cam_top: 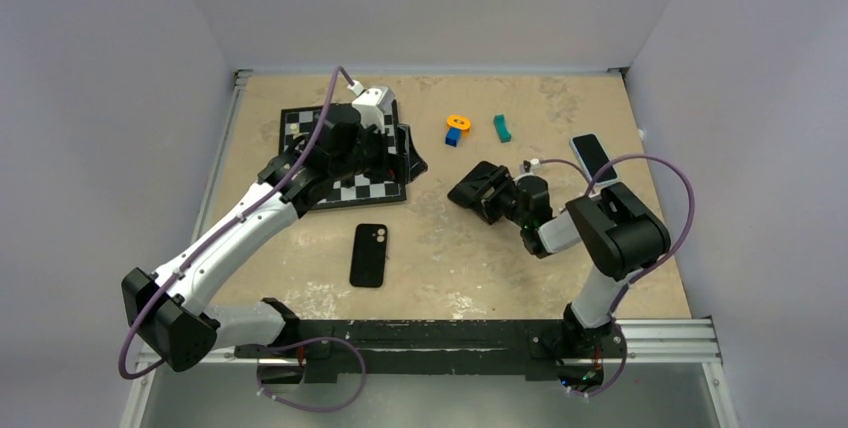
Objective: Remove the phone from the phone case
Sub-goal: Place the phone at the center of the board, then pick up the phone at the center of the board.
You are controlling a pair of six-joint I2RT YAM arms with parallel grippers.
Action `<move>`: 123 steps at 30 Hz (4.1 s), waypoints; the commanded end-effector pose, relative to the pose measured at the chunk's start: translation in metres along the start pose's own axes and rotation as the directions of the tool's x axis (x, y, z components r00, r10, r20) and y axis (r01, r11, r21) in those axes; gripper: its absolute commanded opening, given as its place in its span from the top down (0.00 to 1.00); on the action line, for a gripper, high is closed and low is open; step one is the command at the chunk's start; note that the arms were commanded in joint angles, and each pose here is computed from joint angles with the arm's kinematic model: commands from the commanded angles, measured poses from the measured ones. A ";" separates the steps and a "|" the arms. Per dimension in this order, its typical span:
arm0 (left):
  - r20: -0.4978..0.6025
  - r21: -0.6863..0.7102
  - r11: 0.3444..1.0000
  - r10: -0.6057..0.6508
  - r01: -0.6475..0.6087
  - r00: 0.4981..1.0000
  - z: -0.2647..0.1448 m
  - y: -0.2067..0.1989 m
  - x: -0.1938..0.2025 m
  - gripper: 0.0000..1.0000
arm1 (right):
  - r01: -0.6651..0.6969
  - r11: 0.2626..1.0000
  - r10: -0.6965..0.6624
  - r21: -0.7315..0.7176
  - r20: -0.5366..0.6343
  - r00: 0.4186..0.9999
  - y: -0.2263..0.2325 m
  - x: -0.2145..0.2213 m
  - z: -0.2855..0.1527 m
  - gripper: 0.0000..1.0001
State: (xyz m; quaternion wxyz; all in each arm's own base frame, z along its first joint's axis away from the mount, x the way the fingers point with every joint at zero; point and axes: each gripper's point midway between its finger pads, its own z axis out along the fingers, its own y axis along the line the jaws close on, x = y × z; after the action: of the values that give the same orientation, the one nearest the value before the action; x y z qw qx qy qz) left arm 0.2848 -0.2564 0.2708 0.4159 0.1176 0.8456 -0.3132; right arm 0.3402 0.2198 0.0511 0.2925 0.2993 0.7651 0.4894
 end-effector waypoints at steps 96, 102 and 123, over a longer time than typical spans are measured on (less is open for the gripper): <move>0.226 0.174 0.977 0.084 -0.125 0.971 -0.030 -0.046 -0.050 0.09 | 0.309 0.494 -0.400 0.813 -0.103 0.911 -0.095 -0.332 -0.109 0.03; 0.225 0.171 0.977 0.088 -0.128 0.970 -0.029 -0.045 -0.050 0.09 | 0.331 0.558 -0.373 0.761 -0.126 0.919 -0.107 -0.326 -0.087 0.03; 0.215 0.164 0.978 0.092 -0.129 0.972 -0.026 -0.043 -0.048 0.09 | 0.458 0.299 -0.325 0.837 -0.362 0.874 -0.114 -0.299 -0.075 0.41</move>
State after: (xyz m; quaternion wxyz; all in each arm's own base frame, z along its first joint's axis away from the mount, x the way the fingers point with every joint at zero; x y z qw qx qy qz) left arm 0.2753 -0.2682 0.3322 0.4974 0.1705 0.7679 -0.3658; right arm 0.4793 -0.0948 0.0250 0.1914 0.1955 0.9592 -0.0710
